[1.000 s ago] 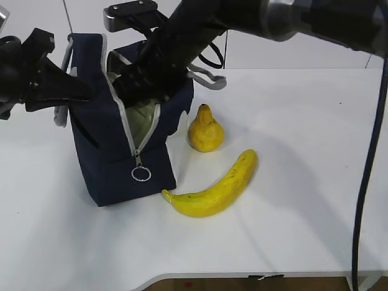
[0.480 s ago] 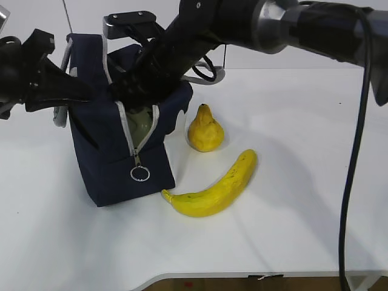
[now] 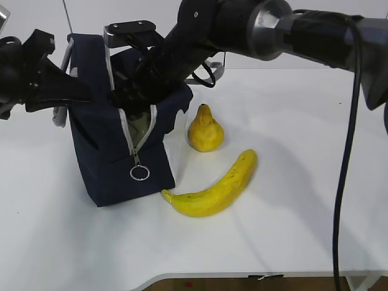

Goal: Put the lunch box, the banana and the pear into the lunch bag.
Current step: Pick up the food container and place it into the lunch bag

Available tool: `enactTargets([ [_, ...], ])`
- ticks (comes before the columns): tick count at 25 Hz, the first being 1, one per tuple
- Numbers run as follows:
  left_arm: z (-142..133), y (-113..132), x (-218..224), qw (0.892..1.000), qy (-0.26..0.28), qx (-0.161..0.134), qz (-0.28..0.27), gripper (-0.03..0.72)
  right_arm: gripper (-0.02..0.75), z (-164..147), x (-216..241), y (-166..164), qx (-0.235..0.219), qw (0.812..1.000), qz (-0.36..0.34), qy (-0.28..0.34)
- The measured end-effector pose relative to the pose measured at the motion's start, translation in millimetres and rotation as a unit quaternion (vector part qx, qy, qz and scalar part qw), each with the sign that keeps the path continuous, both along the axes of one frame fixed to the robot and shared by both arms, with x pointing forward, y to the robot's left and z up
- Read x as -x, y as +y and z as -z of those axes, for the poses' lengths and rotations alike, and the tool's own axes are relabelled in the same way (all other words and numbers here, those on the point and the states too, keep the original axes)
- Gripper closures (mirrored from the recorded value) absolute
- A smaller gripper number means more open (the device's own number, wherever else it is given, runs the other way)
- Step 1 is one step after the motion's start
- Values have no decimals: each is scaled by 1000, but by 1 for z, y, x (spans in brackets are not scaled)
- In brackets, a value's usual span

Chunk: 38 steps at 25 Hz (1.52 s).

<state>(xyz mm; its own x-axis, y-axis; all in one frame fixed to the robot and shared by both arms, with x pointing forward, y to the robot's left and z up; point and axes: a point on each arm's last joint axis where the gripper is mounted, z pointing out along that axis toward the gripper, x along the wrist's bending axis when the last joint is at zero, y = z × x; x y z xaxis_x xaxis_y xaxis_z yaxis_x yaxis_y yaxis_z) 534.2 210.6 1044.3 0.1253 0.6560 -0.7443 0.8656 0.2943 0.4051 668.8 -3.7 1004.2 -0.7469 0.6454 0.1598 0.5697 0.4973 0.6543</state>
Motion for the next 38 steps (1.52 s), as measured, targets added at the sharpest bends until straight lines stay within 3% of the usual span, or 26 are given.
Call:
enactTargets([
  [12,0,0,0,1000,0,-1,0,689,326,-3,3,0,9,1000,-16,11],
  [18,0,0,0,1000,0,-1,0,689,246,-15,3,2,1,1000,-30,3],
  [24,0,0,0,1000,0,-1,0,689,225,-29,2,3,1,999,-49,-21],
  [31,0,0,0,1000,-2,-2,2,689,223,-59,6,-9,87,991,-88,-46],
  [38,1,1,1,1000,-7,-14,9,689,222,-112,23,-15,74,984,-134,-91],
])
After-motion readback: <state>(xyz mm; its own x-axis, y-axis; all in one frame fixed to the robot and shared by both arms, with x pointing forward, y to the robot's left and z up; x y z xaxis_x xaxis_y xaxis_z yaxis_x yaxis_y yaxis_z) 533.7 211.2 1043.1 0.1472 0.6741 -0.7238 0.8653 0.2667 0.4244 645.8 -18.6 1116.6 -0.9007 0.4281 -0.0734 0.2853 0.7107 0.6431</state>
